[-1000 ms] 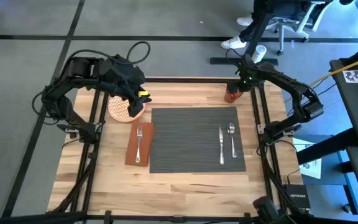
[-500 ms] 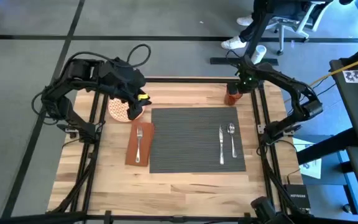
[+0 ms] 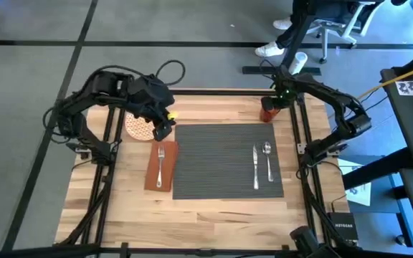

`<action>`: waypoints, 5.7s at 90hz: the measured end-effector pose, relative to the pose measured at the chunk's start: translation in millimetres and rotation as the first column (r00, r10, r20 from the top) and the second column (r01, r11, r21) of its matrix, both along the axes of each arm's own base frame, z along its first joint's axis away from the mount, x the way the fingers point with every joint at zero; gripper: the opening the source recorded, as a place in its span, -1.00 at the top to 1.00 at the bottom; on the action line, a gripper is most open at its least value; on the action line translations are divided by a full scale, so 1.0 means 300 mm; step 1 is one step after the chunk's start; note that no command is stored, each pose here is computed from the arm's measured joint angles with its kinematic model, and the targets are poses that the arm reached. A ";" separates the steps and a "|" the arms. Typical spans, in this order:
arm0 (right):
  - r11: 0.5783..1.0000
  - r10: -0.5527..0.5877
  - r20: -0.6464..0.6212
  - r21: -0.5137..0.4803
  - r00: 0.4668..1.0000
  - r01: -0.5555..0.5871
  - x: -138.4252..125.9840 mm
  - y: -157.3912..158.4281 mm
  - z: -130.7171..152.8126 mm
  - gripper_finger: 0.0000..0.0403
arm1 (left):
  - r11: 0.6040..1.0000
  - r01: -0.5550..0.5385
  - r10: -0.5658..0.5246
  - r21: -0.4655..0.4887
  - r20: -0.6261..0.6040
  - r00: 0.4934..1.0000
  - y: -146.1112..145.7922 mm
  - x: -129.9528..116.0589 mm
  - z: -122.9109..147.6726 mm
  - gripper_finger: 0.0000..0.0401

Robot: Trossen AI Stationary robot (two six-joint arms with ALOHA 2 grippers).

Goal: Set table place
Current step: Move the orange glass to the top right of the table, then put the orange plate on the gray tablemat

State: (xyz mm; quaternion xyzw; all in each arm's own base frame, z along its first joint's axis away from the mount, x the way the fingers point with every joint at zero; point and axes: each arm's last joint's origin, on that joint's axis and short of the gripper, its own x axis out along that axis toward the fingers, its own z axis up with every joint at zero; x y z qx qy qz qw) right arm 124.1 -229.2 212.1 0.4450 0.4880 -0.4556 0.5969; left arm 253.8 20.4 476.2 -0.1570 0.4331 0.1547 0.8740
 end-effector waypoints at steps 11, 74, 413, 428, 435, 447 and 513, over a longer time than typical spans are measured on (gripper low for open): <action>1.000 0.001 0.016 -0.031 1.000 0.000 0.008 -0.014 0.032 0.55 | 1.000 0.013 -0.013 0.006 -0.042 0.999 0.001 0.016 -0.032 0.59; 0.971 0.095 0.128 -0.231 0.987 -0.063 0.046 -0.080 0.338 0.52 | 0.969 0.185 -0.194 0.164 0.038 0.980 -0.091 -0.012 0.015 1.00; 0.977 0.181 0.795 -0.080 0.579 -0.196 1.058 0.366 -0.055 0.52 | 0.997 0.065 -0.068 0.030 0.102 0.992 -0.263 -0.182 0.054 1.00; 0.981 0.177 0.791 -0.093 0.585 -0.170 1.058 0.364 -0.056 0.52 | 0.998 0.064 -0.067 0.029 0.102 0.992 -0.263 -0.181 0.053 1.00; 0.982 0.176 0.792 -0.096 0.585 -0.165 1.058 0.362 -0.056 0.52 | 0.998 0.064 -0.067 0.029 0.102 0.993 -0.263 -0.181 0.053 1.00; 0.983 0.175 0.789 -0.103 0.588 -0.155 1.058 0.361 -0.055 0.52 | 0.998 0.064 -0.067 0.029 0.102 0.993 -0.263 -0.181 0.053 1.00; 0.995 0.092 0.789 -0.058 0.607 -0.076 1.101 0.353 -0.184 0.05 | 0.997 0.073 -0.077 0.037 0.100 0.992 -0.263 -0.181 0.053 1.00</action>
